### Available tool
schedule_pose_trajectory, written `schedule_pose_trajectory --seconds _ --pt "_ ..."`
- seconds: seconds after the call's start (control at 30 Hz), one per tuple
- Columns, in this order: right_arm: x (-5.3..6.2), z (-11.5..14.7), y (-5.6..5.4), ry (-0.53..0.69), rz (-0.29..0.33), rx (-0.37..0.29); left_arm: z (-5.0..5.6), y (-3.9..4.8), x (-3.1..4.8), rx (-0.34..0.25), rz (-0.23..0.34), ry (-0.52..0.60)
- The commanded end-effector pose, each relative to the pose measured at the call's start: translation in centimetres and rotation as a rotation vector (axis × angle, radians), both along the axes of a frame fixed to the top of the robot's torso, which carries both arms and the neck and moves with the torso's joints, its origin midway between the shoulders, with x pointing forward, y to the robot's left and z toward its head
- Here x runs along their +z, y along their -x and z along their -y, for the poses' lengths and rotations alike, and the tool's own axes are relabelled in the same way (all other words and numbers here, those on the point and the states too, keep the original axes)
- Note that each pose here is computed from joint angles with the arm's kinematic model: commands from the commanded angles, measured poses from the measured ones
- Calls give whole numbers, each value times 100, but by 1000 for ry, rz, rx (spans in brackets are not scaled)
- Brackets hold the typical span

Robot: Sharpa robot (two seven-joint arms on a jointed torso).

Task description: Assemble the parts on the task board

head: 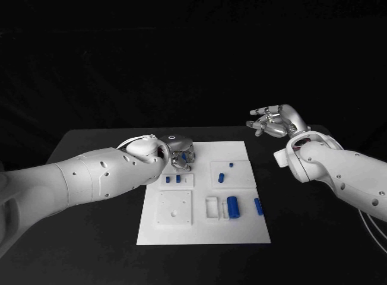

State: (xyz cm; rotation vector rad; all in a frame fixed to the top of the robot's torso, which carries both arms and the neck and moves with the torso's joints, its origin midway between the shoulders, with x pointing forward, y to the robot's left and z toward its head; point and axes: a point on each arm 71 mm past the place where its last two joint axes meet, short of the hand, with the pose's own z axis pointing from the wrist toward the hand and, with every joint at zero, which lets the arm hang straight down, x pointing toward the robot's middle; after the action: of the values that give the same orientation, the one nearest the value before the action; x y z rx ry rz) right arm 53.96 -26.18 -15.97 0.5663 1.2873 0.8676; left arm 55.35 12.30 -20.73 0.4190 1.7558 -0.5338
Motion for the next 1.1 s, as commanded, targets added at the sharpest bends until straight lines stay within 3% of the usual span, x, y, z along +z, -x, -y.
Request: schedule_pose_trajectory --seconds 0.03,0.5,1.1 --pt "7 -23 5 -1 8 21 17 3 -21 -15 -7 -13" --pt "3 -44 6 -3 -1 36 11 -16 -81 -22 13 5" --pt "4 -53 9 -7 -2 39 20 -9 -170 -21 -23 -7"
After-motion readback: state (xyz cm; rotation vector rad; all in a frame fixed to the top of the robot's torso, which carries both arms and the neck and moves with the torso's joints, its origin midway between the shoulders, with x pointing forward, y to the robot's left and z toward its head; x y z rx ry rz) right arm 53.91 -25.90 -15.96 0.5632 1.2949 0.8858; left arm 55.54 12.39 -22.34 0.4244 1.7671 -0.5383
